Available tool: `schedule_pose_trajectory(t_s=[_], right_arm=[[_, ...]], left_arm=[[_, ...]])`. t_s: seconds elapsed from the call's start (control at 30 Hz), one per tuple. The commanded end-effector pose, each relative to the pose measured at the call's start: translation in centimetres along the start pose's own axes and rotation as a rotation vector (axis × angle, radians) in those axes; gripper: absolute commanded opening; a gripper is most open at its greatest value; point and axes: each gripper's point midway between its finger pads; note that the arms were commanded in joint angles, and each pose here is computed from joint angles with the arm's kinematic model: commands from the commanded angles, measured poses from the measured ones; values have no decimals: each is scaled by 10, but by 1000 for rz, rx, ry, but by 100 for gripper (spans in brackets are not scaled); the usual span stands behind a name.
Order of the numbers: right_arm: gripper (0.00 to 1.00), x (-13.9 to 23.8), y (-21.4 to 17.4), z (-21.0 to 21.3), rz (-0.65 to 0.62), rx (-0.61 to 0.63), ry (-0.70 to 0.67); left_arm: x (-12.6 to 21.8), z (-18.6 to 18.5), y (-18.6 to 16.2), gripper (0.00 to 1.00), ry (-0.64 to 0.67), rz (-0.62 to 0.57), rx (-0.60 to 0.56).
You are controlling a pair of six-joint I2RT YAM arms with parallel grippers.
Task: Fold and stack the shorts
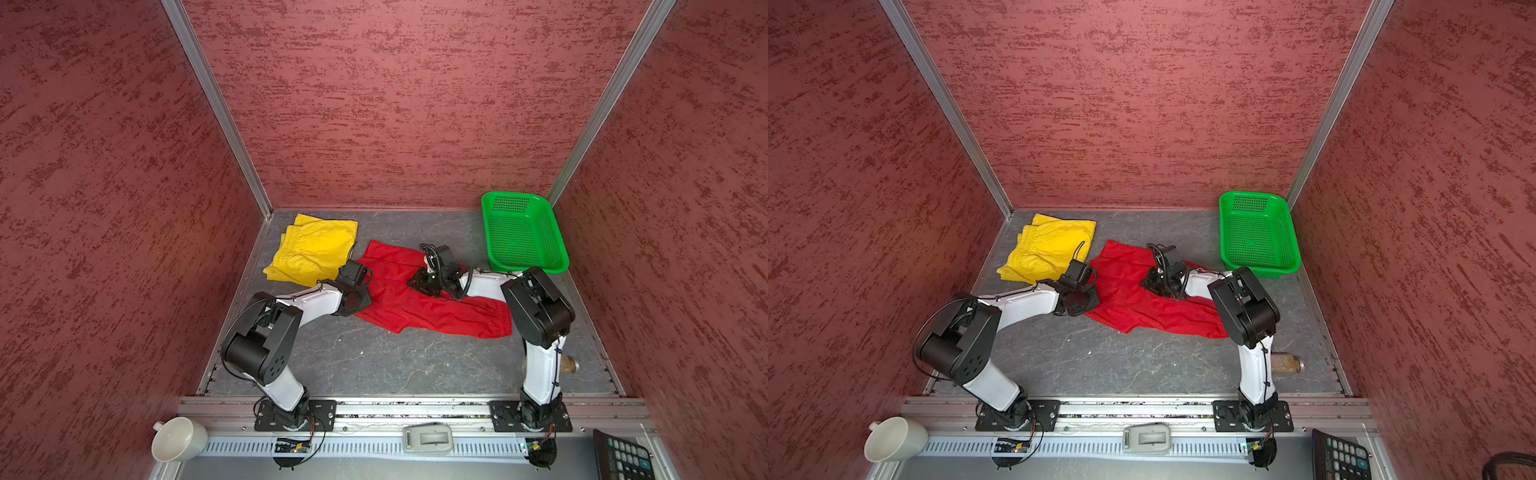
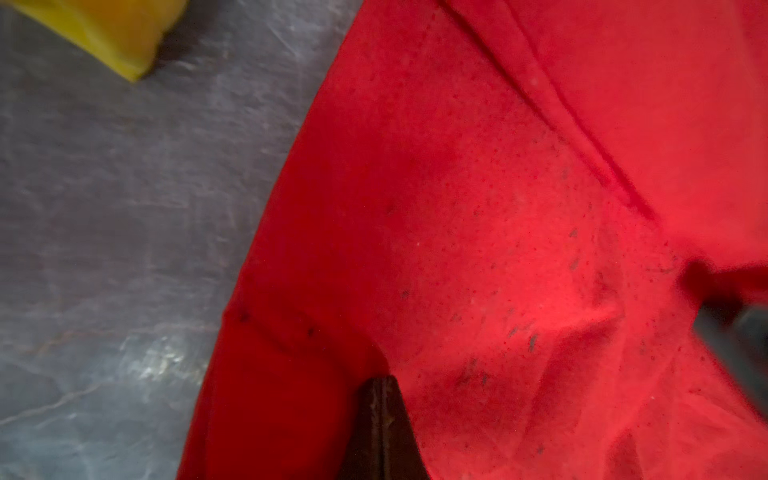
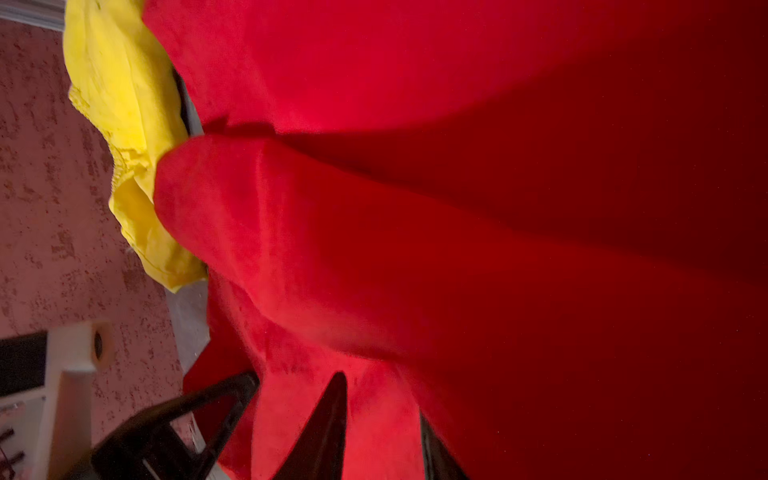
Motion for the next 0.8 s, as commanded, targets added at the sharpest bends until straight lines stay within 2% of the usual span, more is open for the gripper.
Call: schedule_pose_trajectory(t_s=[0.0, 0.17, 0.3, 0.5, 0.63, 0.77], right_arm=[[32, 4, 53, 6, -86, 10, 18], [32, 18, 117, 14, -187, 12, 33], [32, 46, 130, 35, -225, 58, 67], [31, 100, 83, 53, -241, 110, 126], [27, 113, 30, 29, -192, 91, 110], [20, 117, -5, -16, -168, 10, 62]], left_arm=[[-2, 32, -25, 0, 118, 67, -2], [4, 33, -23, 0, 123, 52, 0], [13, 28, -14, 0, 111, 27, 2], [53, -15, 22, 0, -28, -76, -21], [67, -42, 43, 0, -119, -144, -40], [50, -50, 48, 0, -119, -128, -41]])
Point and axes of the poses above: each gripper's point midway between its finger pads, its own x axis back along the fingers, its own z axis along the line the jaws close on, y = z × x, and after that the axes turned 6 degrees about -x, right-handed
